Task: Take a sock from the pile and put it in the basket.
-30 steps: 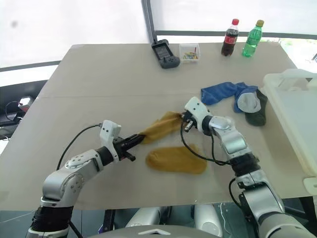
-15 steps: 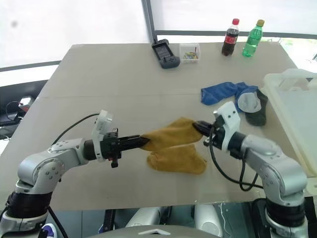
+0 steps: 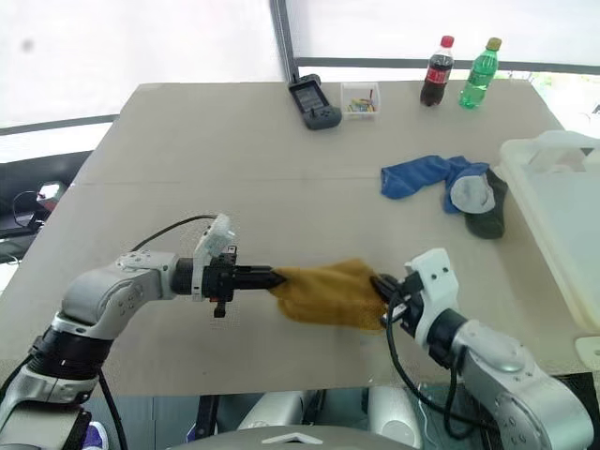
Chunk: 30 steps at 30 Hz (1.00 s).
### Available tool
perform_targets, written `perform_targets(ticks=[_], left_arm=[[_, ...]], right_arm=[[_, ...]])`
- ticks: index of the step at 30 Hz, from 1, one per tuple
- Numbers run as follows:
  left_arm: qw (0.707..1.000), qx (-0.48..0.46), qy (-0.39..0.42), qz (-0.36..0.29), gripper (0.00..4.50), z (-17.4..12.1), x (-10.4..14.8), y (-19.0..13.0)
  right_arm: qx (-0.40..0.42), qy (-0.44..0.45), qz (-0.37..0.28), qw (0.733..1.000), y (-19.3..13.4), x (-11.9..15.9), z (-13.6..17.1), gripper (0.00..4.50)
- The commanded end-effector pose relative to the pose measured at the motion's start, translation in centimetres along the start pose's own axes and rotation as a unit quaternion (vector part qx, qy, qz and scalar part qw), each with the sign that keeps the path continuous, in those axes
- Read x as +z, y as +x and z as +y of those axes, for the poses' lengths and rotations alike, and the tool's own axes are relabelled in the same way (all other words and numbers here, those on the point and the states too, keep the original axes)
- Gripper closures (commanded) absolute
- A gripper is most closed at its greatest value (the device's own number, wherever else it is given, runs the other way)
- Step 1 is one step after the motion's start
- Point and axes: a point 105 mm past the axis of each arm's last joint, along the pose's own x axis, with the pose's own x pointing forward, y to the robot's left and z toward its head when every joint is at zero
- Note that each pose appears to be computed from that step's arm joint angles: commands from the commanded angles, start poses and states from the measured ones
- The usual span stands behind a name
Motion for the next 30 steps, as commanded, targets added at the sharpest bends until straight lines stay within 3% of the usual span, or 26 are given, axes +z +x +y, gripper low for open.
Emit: perform_targets(ticks=[1,7,13,14,17,24,30], left_arm=[[0.999,-0.013,0.039,0.031,4.47,0.0,0.0,-0.1],[0.996,-0.014,0.059,0.058,4.47,0.2,-1.3,0.6],[0.996,-0.005,0.069,0.056,4.47,0.0,-2.1,1.6],[0.996,-0.003,0.069,0.053,4.15,0.1,-2.0,1.8],[0.996,0.005,0.072,0.049,3.13,0.2,-2.0,1.9],[0.995,0.041,0.089,0.024,0.43,0.8,-1.3,1.8],[0.996,0.044,0.081,-0.018,0.43,-0.2,0.0,0.1]], right_arm=[[0.005,-0.016,-0.023,1.0,-0.5,0.7,0.9,4.48],[-0.002,-0.006,0.004,1.0,-0.2,-1.2,0.4,4.48],[-0.006,-0.016,0.07,0.997,0.4,-4.9,-0.8,4.48],[-0.008,-0.027,0.073,0.997,0.4,-5.2,-1.0,4.5],[-0.016,-0.042,0.065,0.997,0.4,-5.1,-1.8,3.59],[-0.021,-0.059,0.037,0.997,-0.3,-3.5,-2.0,0.8],[0.013,-0.078,-0.021,0.997,-1.4,-0.4,-1.2,0.8]])
